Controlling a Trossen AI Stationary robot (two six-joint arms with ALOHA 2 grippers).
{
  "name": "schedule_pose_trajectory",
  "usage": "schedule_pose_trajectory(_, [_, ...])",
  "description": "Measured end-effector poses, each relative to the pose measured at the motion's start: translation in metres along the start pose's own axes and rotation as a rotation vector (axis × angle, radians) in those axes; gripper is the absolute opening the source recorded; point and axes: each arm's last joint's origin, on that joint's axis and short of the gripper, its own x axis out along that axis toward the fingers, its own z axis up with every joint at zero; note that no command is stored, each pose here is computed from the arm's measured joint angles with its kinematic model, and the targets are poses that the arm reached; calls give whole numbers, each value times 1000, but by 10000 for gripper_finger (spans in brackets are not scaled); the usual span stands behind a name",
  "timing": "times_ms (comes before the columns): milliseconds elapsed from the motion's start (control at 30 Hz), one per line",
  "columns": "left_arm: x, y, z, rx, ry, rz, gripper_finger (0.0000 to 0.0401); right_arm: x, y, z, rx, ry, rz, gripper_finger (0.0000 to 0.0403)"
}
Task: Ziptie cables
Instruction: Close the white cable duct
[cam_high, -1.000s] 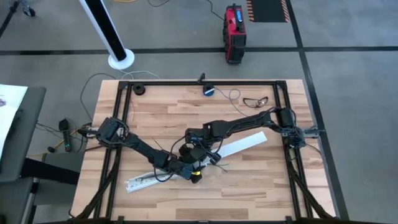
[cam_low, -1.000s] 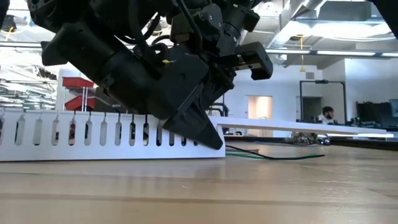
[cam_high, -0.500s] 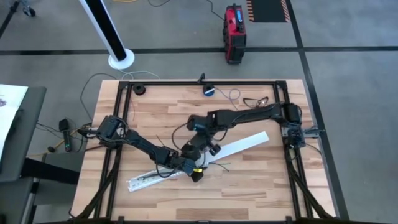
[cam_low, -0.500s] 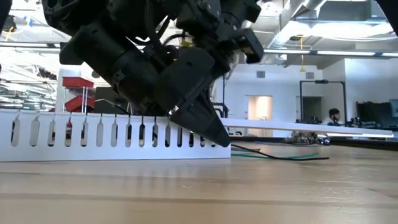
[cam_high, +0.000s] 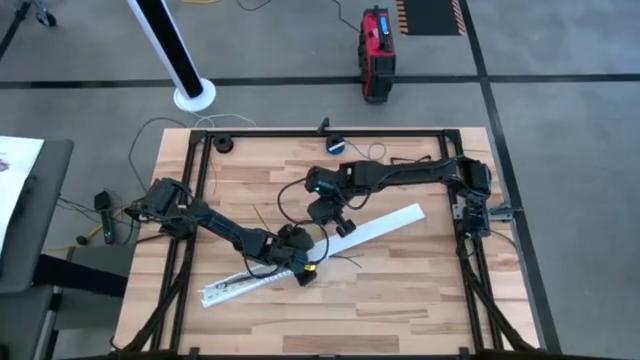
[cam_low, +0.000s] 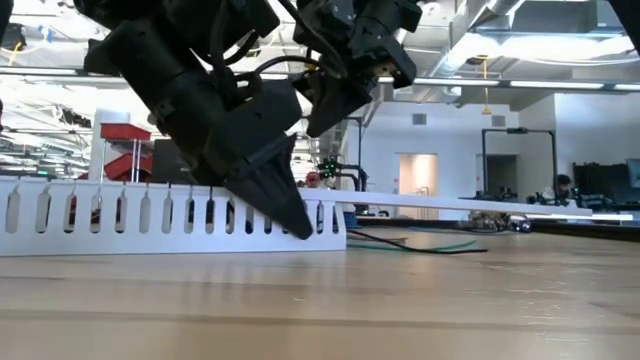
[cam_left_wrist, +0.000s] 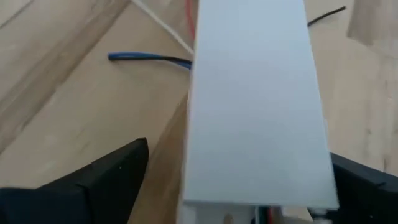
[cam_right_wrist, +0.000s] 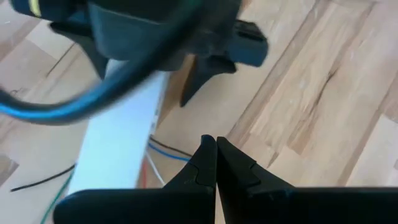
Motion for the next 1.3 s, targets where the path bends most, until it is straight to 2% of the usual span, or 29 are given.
schedule_pose_trajectory(333, [-8,-6,-8,-23,44,-12,365,0,1,-1,4,16,12,0])
schedule_pose_trajectory(667, [-31,-6,-13,-33,50,74,365,0,1,-1,27,16,13,0])
schedule_pose_trajectory(767, [-40,-8,-14,-61,23,94,365,0,1,-1,27,14,11,0])
schedule_pose_trajectory(1033, [-51,-25,-23,-89,-56,49,365,0,1,0,37,6,5,0])
schedule_pose_trajectory(1300, [-61,-34,-34,-79,-202,129,365,1,0,1,44,-10,-7,0])
